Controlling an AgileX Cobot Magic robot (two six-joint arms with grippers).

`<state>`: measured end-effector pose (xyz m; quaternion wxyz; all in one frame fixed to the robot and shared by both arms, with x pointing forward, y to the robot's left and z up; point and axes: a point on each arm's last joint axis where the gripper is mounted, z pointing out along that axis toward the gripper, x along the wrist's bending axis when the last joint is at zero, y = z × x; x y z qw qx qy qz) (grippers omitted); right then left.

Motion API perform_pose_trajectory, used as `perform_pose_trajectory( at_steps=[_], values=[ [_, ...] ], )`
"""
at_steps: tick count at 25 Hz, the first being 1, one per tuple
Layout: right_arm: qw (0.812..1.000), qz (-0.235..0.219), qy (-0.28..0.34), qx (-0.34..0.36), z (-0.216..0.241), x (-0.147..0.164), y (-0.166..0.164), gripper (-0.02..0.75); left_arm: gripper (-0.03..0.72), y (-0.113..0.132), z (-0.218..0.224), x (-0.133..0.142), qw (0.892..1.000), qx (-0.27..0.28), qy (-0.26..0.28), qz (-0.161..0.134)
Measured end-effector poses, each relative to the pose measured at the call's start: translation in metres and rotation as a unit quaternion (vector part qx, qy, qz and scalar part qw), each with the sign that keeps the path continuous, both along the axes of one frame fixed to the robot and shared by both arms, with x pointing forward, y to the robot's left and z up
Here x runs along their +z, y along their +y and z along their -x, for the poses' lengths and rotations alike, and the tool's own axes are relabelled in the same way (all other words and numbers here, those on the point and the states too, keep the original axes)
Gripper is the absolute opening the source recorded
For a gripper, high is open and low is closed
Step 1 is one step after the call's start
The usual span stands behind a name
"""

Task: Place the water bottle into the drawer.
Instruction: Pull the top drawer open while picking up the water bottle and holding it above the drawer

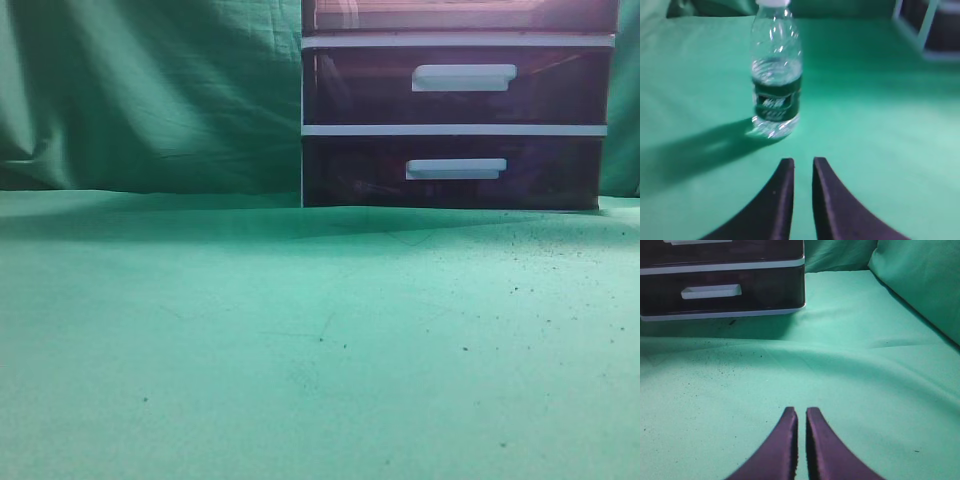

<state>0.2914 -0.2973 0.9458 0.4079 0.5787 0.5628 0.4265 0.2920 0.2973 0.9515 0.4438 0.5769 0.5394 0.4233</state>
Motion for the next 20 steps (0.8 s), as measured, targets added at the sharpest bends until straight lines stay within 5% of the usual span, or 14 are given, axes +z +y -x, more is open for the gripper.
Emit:
perform_pose_trajectory(
  at_steps=[3,5,11,15,18,20],
  values=[
    [1.000,0.000,0.000,0.000,0.000,0.000,0.000,0.049,0.076,-0.003,-0.002,0.010,0.994,0.005,-0.050,0.102],
    [1.000,0.000,0.000,0.000,0.000,0.000,0.000,0.049,0.076,-0.001,-0.003,0.019,0.986,0.015,-0.098,0.133],
    [1.000,0.000,0.000,0.000,0.000,0.000,0.000,0.049,0.076,0.008,-0.001,0.042,0.960,0.044,-0.230,0.154],
    [1.000,0.000,0.000,0.000,0.000,0.000,0.000,0.049,0.076,0.015,0.006,0.061,0.924,0.064,-0.335,0.173],
    [1.000,0.000,0.000,0.000,0.000,0.000,0.000,0.049,0.076,0.009,0.008,0.078,0.937,0.037,-0.293,0.186],
    [1.000,0.000,0.000,0.000,0.000,0.000,0.000,0.049,0.076,0.003,0.008,0.094,0.960,0.015,-0.229,0.157]
  ],
)
